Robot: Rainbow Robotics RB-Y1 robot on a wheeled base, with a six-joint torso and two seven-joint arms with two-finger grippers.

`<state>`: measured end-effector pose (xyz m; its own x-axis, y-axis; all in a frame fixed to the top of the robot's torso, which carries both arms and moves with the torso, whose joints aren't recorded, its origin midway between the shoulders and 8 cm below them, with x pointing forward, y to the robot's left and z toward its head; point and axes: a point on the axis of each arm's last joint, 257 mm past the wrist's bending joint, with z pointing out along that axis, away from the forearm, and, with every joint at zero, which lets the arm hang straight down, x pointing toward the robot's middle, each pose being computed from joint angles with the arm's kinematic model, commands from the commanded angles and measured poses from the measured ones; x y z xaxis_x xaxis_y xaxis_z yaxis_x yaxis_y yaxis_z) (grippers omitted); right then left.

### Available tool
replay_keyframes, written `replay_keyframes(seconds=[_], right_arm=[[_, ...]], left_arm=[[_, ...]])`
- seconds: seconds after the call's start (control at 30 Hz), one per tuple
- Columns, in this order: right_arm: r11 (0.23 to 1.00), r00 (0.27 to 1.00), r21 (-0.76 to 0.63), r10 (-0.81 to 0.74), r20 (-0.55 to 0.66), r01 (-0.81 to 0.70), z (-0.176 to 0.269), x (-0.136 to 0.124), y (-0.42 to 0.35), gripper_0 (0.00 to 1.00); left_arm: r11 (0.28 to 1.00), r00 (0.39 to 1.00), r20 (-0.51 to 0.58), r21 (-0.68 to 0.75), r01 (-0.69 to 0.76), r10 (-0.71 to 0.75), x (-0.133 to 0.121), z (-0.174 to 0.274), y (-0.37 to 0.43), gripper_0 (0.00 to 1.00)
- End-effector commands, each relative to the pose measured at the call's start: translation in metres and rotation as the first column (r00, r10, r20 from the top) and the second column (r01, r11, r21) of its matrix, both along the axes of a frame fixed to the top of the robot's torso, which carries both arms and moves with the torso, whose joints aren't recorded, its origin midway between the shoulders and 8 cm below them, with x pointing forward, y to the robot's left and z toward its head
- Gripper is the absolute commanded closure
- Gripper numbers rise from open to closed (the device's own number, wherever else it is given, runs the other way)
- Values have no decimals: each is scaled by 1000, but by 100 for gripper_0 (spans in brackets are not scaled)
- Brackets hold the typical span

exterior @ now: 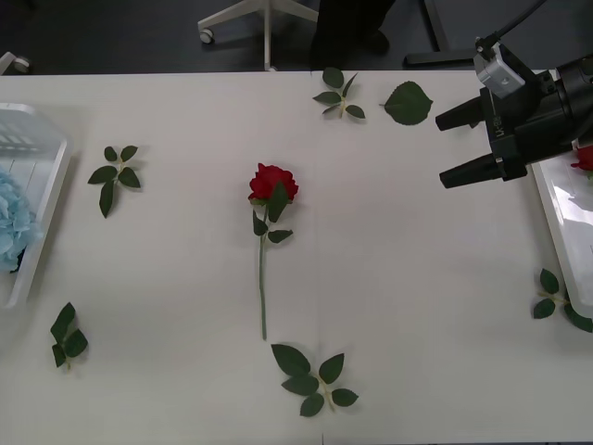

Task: Place the red flowers into the right box and the blue flowers into the left box. If a person shows an open palm, hand one flower to the person first, then continue sorting.

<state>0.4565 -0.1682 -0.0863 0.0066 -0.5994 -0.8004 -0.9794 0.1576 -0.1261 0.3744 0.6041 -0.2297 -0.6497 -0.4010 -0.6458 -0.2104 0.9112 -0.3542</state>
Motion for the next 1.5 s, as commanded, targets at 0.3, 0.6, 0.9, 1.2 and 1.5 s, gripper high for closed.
replay_keyframes(seconds=[0.3,0.6,0.9,1.2,1.5], right_arm=[[1000,998,-13,1,63,0,18,2,-12,3],[1000,998,-10,1,61,0,17,2,-11,3],[1000,998,-4,1,60,-1,19,1,-10,3],[1000,998,-4,1,59,-1,18,1,-10,2],[1000,998,0,-6,62,6,19,3,-11,2]], left_arm=[[991,1000,-14,137,13,-12,-1,6,25,1],[995,990,111,-14,95,-92,7,64,-7,0],[980,976,103,-37,196,-191,20,96,-59,0],[969,969,39,-23,246,-245,42,91,-138,0],[957,957,-13,8,291,-291,64,50,-247,0]])
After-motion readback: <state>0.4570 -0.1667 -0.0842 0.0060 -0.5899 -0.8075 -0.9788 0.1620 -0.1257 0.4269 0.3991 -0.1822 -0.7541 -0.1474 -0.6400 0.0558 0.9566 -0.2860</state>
